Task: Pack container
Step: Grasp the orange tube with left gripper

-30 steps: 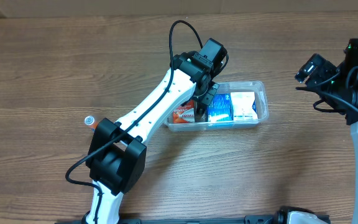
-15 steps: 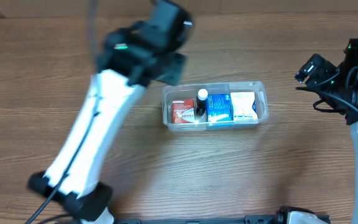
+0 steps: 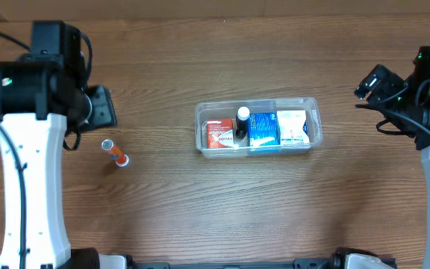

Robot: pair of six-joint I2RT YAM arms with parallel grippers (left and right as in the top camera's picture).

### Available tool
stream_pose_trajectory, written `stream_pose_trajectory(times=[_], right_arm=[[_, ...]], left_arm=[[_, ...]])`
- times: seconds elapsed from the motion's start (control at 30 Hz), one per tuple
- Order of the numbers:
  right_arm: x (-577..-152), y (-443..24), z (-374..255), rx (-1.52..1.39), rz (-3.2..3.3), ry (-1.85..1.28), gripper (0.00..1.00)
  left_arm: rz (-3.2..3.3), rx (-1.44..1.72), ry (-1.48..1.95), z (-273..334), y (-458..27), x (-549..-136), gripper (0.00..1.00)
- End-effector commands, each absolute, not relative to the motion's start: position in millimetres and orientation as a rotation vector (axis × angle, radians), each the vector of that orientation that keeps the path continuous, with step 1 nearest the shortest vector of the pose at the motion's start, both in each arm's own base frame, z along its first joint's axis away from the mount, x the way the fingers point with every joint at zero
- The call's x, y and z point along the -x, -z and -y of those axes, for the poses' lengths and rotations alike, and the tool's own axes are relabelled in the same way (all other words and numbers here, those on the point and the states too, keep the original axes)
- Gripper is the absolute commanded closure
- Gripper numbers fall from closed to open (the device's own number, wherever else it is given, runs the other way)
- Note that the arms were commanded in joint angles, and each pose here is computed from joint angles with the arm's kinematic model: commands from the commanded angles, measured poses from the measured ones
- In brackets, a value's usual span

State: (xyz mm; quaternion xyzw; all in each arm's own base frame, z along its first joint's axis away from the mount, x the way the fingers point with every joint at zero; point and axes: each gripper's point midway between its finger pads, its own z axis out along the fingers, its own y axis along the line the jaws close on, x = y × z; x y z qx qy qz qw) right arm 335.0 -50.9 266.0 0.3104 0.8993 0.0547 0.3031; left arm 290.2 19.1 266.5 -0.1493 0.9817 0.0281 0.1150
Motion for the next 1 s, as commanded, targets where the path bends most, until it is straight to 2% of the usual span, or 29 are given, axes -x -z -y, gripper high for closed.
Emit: stream_pose_trajectory(times=[0.0, 0.1, 0.23, 0.47, 0.6, 0.87, 0.97], right_arm=[[-336, -273, 51, -0.816, -2.362, -0.152, 0.00], [-336, -273, 51, -0.816, -2.362, -0.152, 0.00], [-336, -273, 51, -0.817, -2.362, -0.152, 0.00], [-336, -273, 51, -0.817, -2.362, -0.152, 0.00], [-336, -273, 51, -0.816, -2.362, -0.152, 0.00], [-336, -273, 51, -0.816, -2.362, -0.152, 0.00], [-336, -273, 51, -0.816, -2.362, -0.152, 0.00]], left_arm=[[-3.041, 0.559, -0.038, -27, -209, -271, 0.37], [-3.121, 0.544, -0.042, -31, -159, -263, 0.35], [-3.094, 0.476, -0.004, -28, -121, -274, 0.34], [-2.996, 0.425, -0.032, -35, -117, -299, 0.36], [-2.990, 0.424, -0.032, -35, -115, -301, 0.47], [-3.005, 0.429, -0.034, -35, -102, -296, 0.49], [-3.001, 0.428, -0.035, -35, -102, -296, 0.65]])
